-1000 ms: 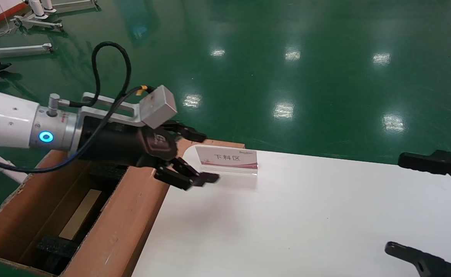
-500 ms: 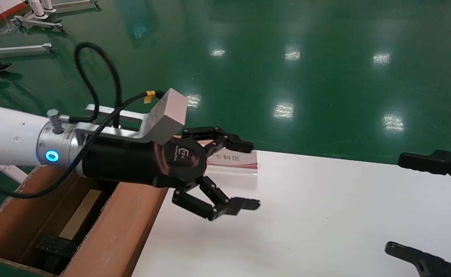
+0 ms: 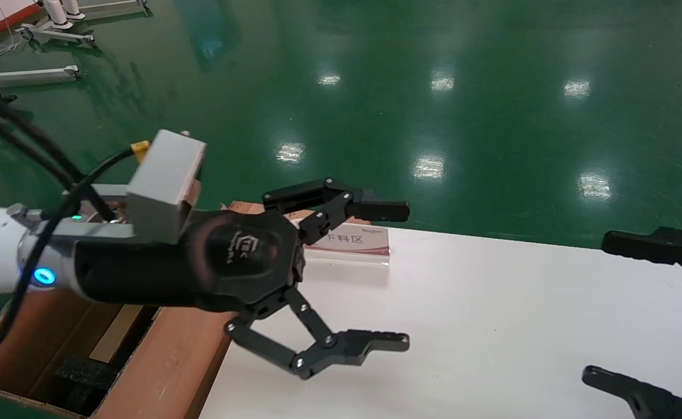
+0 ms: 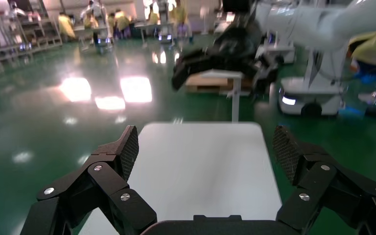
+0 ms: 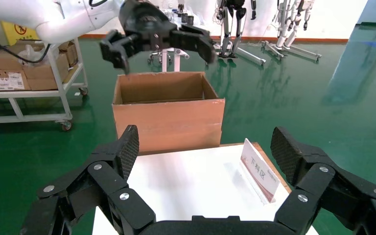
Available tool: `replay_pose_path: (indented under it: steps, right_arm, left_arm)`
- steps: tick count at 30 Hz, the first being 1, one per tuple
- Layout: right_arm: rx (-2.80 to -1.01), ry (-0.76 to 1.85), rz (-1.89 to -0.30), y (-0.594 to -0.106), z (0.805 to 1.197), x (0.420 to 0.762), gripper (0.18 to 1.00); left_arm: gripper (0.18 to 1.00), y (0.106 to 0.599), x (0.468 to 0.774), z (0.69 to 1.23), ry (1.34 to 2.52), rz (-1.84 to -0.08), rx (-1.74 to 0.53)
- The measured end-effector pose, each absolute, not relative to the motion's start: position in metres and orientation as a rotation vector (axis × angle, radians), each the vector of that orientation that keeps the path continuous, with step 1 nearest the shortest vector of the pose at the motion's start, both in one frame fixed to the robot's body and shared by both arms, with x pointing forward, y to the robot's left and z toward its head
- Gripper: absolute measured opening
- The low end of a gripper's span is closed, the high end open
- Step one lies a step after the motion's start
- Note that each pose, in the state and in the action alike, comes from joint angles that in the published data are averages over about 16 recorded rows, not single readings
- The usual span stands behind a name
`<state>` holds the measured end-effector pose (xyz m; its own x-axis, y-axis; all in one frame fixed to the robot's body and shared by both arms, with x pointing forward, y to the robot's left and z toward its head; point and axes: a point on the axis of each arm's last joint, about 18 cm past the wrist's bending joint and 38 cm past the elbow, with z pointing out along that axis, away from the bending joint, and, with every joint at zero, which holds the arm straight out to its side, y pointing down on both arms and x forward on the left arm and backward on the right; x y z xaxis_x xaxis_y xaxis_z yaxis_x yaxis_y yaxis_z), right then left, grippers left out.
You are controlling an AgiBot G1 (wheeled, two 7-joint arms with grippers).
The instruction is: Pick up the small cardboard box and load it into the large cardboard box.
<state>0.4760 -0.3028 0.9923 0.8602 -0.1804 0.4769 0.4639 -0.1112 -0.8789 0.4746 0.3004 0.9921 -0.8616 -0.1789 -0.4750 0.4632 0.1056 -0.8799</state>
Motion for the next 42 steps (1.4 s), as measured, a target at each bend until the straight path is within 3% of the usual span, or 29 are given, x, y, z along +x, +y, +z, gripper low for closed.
replay_pose_path:
  steps: [42]
  right_arm:
    - [-1.594, -0.228, -0.553, -0.3029, 0.9923, 0.476, 1.001]
  left_arm:
    - [1.0, 0.3, 0.4751, 0.992, 1.924, -1.8, 0.279]
